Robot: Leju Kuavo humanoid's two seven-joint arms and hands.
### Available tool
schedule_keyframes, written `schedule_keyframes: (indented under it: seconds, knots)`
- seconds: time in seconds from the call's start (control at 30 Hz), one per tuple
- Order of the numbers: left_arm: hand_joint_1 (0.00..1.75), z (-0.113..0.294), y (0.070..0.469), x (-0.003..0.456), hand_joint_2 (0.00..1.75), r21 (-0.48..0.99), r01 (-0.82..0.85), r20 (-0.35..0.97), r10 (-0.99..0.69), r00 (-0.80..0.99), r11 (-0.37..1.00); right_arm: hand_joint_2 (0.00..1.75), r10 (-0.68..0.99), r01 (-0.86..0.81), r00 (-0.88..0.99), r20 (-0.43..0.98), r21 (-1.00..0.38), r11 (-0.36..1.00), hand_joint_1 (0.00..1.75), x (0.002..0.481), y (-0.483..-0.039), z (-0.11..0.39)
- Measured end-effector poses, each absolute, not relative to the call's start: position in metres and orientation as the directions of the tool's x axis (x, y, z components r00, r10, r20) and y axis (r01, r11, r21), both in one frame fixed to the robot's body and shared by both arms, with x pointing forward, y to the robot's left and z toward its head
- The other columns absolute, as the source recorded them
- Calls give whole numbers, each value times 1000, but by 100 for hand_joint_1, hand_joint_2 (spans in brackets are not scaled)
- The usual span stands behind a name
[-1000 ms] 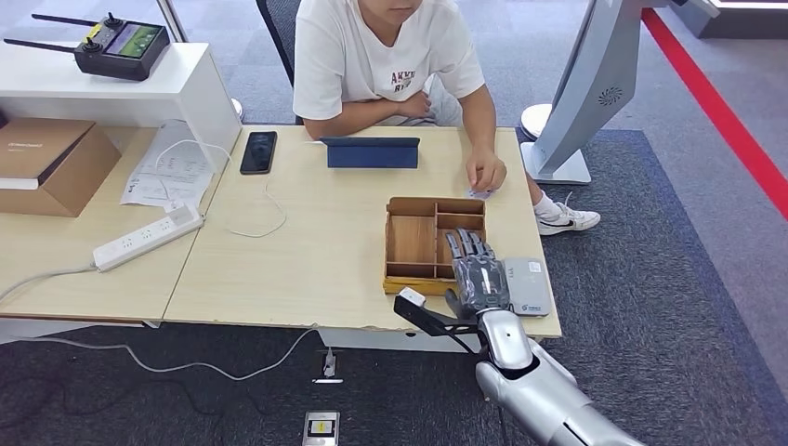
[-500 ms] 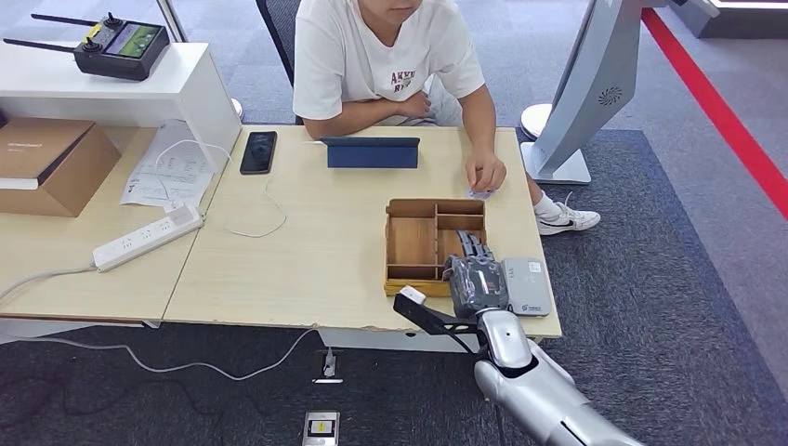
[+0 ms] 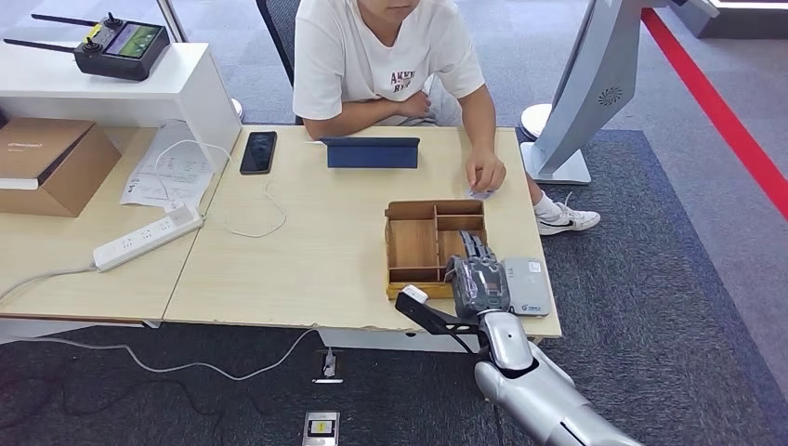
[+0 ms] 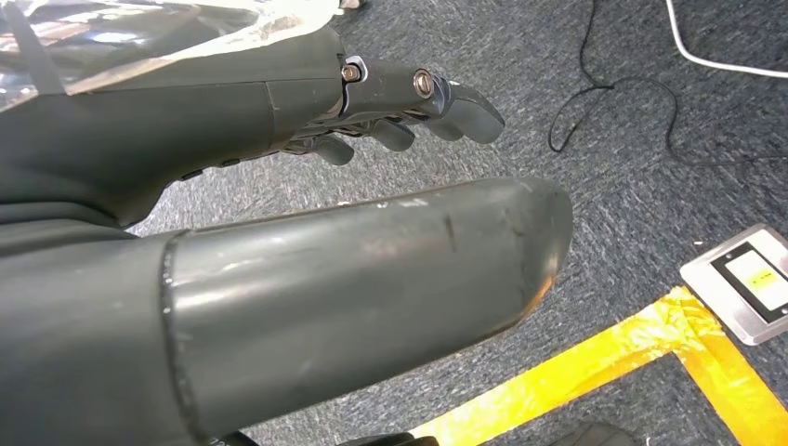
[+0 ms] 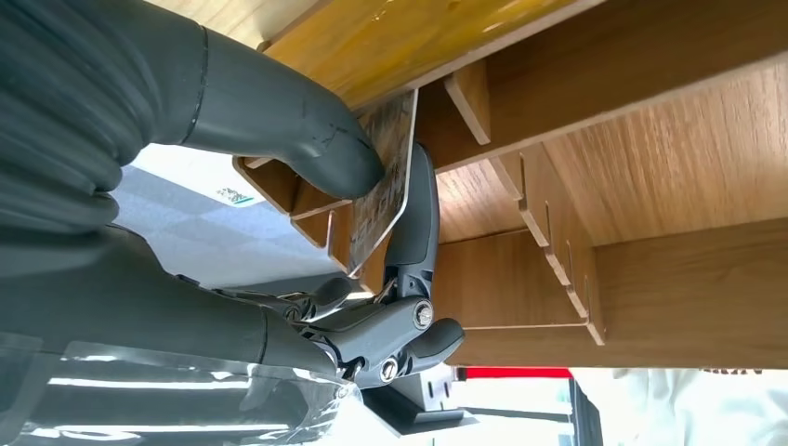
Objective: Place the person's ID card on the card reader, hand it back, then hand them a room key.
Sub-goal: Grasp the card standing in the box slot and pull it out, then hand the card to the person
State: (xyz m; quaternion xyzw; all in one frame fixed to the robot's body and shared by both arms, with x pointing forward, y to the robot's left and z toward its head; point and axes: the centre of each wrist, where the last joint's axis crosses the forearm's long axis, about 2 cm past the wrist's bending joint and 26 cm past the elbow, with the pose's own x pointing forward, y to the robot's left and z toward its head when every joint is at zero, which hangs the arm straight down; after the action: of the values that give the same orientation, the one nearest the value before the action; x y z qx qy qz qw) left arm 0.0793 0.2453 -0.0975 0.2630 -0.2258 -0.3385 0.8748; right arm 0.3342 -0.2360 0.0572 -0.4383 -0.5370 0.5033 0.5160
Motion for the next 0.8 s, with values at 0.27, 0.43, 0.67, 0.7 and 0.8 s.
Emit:
schedule_keyframes:
  seconds: [0.27,0.43,0.67,0.7,0.8]
  knots:
    - [0,-98,245,79,0,618,478,217,-719,660,625,175,984,120,-104,145,-980,157,175,337,-228,71]
    - [0,-98,245,78,0,618,477,216,-719,661,625,175,980,240,-143,139,-956,171,175,342,-219,99]
    - [0,-98,244,76,0,614,477,216,-716,664,628,175,969,379,-207,134,-902,205,175,344,-210,146]
    - [0,-98,244,76,0,614,478,216,-716,664,628,175,968,392,-214,133,-896,210,175,344,-209,151]
    - [0,-98,243,76,0,614,481,216,-720,659,625,175,965,415,-231,126,-884,215,175,344,-205,166]
